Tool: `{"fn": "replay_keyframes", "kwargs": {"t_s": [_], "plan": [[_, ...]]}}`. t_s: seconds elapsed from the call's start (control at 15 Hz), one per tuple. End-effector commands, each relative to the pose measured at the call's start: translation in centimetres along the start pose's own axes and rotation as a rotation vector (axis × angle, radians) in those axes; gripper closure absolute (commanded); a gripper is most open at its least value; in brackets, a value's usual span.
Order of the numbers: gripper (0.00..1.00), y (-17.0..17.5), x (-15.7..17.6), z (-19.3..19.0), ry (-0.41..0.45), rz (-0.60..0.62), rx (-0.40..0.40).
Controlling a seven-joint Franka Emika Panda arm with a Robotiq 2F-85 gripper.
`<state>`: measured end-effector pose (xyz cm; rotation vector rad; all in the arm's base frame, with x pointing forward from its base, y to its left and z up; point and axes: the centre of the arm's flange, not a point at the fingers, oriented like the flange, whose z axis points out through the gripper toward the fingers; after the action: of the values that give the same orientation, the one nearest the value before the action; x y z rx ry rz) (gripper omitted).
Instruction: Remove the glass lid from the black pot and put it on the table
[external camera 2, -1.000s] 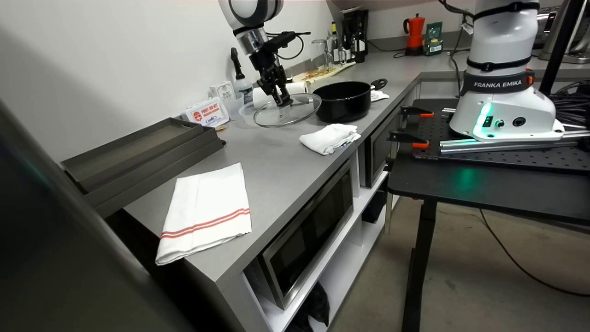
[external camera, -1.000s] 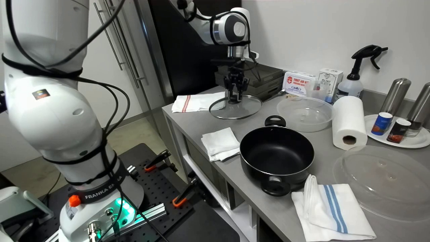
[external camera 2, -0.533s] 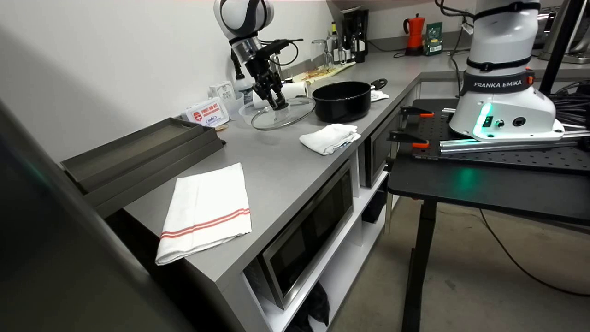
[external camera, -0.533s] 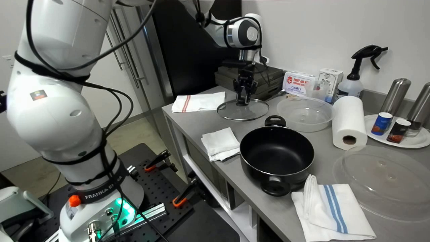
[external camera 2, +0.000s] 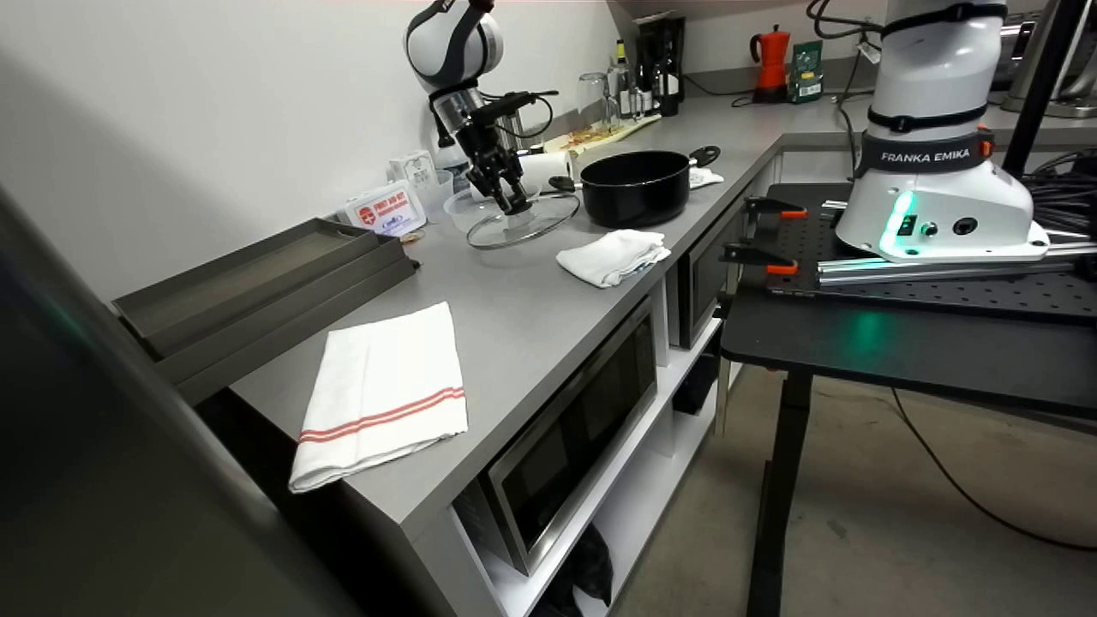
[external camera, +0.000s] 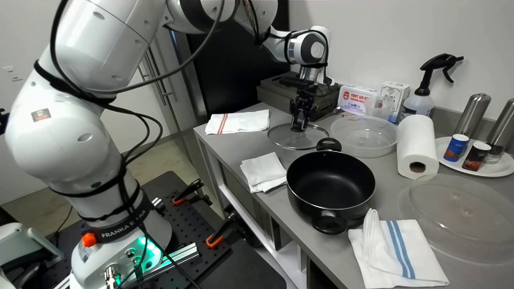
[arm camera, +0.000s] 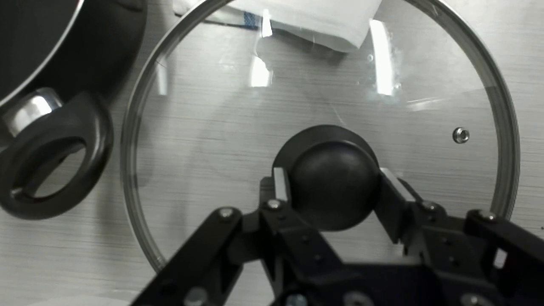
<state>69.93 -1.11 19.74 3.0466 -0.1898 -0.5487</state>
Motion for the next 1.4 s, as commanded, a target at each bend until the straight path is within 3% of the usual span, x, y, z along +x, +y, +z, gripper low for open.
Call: {"fn": "replay_keyframes", "kwargs": {"t_s": [0.0,1.33], "plan": [[0.74,0.4,2.9,-0.8,-0.025,0.001,0.034],[0.74,4.5,4.3,2.9,0.041,0.017,0.089]]}}
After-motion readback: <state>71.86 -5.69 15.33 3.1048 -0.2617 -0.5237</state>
